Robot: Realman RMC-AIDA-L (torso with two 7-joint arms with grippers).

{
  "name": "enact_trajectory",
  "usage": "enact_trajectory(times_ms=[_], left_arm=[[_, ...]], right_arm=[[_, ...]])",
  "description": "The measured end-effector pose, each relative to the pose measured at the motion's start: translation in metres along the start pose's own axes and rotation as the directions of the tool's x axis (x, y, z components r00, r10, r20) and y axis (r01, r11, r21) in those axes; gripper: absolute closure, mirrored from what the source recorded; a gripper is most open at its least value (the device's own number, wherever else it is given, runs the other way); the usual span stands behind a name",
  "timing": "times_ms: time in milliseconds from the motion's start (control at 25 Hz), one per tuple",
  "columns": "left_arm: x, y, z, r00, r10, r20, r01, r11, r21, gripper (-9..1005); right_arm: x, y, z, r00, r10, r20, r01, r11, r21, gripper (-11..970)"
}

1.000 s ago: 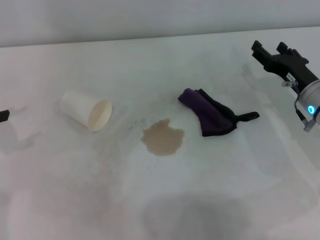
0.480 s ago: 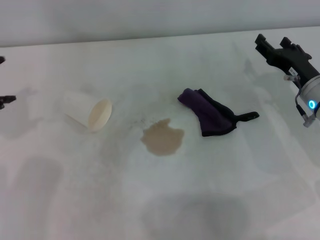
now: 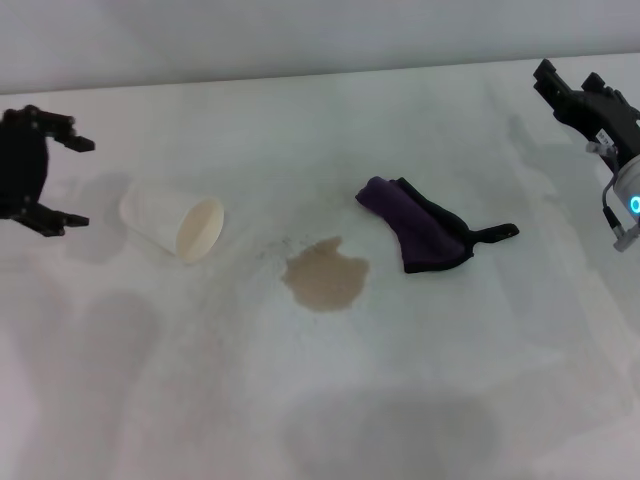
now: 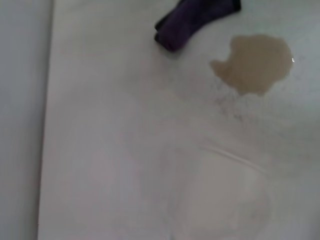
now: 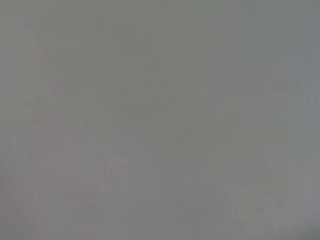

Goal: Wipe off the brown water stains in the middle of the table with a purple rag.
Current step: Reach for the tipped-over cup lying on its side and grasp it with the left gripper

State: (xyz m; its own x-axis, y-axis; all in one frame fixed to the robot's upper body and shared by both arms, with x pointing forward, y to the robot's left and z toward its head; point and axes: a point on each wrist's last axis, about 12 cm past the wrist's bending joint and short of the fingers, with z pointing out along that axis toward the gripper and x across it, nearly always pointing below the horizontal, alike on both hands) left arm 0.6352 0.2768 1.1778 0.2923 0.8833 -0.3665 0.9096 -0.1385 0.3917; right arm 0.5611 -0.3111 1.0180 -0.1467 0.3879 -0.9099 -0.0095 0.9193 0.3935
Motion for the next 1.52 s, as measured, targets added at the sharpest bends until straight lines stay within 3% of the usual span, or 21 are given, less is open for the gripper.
enact_trajectory(times_ms=[520,920,1520], left_arm=[[-0.023,0.01,0.058,0.979,0.197,-0.046,-0.193,0.978,0.082,122],[-0.031,0.008,0.078,0.946,0.321,-0.031,-0.319,0.946,0.056,121],[-0.031,-0.008,0.107,0.939,0.343,-0.016,-0.343,0.939,0.016,122]], right_arm=[[0.001,-0.004,-0.002,1.0,0.028,0.002,-0.028,0.999,0.038,130],[0.007,-0.005,-0.006,0.999,0.05,-0.009,-0.049,0.997,0.054,130],[0.009,-0.004,-0.007,0.998,0.061,-0.013,-0.06,0.996,0.059,131]])
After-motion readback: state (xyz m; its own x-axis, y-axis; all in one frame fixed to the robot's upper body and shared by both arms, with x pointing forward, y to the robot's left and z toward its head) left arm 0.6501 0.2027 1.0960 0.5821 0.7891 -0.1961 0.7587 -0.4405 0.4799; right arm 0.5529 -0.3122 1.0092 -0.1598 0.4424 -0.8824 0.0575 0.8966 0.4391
